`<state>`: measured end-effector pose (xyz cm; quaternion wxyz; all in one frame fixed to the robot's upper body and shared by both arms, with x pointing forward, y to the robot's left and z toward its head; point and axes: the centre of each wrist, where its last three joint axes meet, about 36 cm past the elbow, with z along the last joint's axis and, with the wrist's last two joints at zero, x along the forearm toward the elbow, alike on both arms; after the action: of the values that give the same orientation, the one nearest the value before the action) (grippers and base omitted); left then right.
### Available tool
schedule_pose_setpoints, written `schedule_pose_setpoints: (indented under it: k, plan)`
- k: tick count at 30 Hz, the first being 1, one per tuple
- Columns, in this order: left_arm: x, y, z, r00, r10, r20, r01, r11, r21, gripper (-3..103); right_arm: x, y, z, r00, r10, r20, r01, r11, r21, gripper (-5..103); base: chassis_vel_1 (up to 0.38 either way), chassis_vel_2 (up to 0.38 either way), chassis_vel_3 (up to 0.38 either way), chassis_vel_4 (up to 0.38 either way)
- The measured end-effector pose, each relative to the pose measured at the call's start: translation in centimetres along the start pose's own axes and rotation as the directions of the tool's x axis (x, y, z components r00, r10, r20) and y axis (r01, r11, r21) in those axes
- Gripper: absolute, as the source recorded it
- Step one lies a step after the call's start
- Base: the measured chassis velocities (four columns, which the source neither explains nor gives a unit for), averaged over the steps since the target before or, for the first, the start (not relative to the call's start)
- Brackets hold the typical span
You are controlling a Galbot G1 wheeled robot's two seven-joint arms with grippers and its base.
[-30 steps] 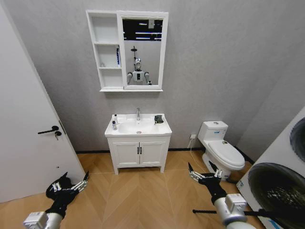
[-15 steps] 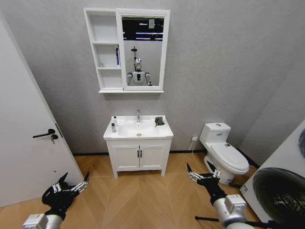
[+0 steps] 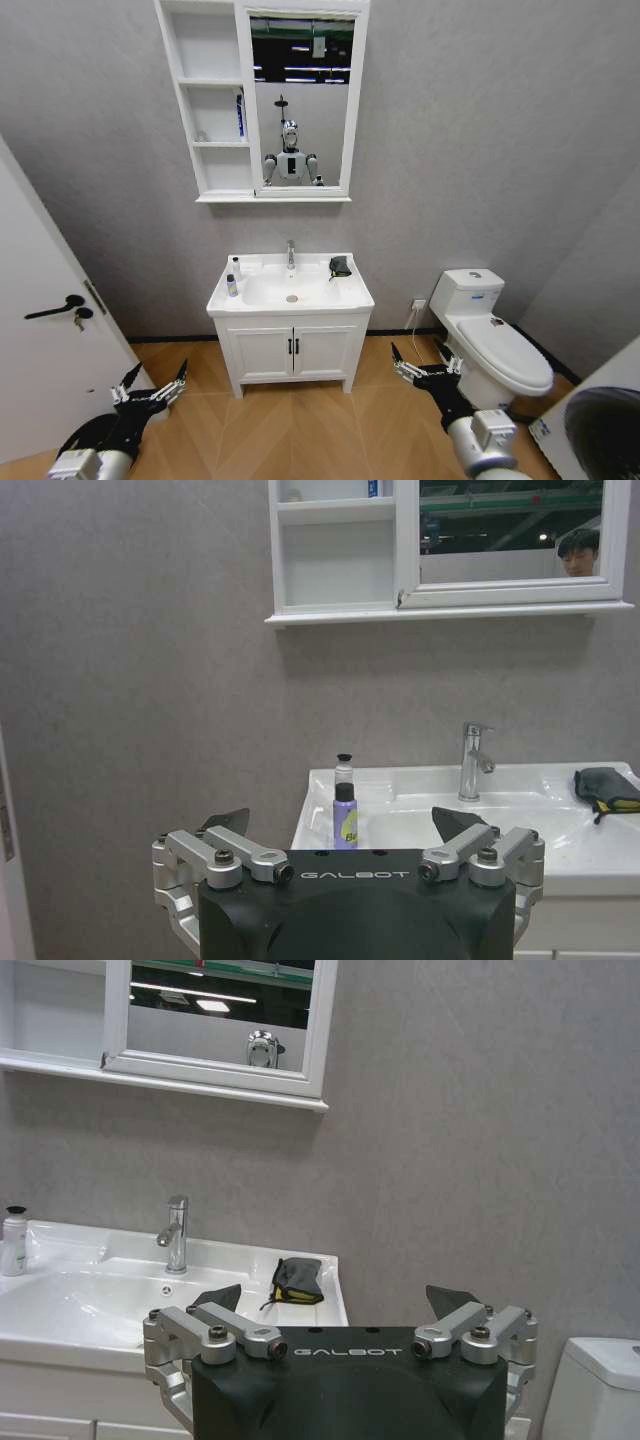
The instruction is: Move facial cleanser and shampoo from washbasin to cabinet, then wipe washbasin with towel.
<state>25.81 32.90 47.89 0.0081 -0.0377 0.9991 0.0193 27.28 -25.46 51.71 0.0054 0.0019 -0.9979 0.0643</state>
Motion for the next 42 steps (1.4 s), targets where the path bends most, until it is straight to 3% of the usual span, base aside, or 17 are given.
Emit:
schedule_pose_setpoints:
  k: [19, 32, 37, 42]
  plan:
    - [-0.2, -0.5, 0.5, 1.0, -0.003, -0.005, 0.003, 1.0, 0.011, 100, -0.3, 0.4, 0.4, 1.0, -0.013, 0.009, 0.013, 1.0, 0.002, 100, -0.342, 0.35, 0.337, -0.342]
    - [0.8, -0.7, 1.3, 1.0, -0.021, 0.008, 0.021, 1.0, 0.009, 100, -0.5, 0.7, 0.7, 1.0, -0.004, 0.003, 0.004, 1.0, 0.001, 100, -0.01, 0.014, -0.016, 0.002]
    - [1.4, -0.3, 3.9, 1.0, -0.001, 0.028, 0.001, 1.0, -0.008, 100, -0.6, 0.6, 0.6, 1.0, 0.015, 0.007, -0.015, 1.0, -0.003, 100, 0.037, -0.039, -0.019, 0.027]
    - [1.3, -0.2, 6.6, 1.0, 0.012, 0.002, -0.012, 1.0, -0.011, 100, -0.3, 0.7, 0.2, 1.0, 0.024, 0.009, -0.024, 1.0, -0.007, 100, 0.0, 0.0, 0.0, 0.0]
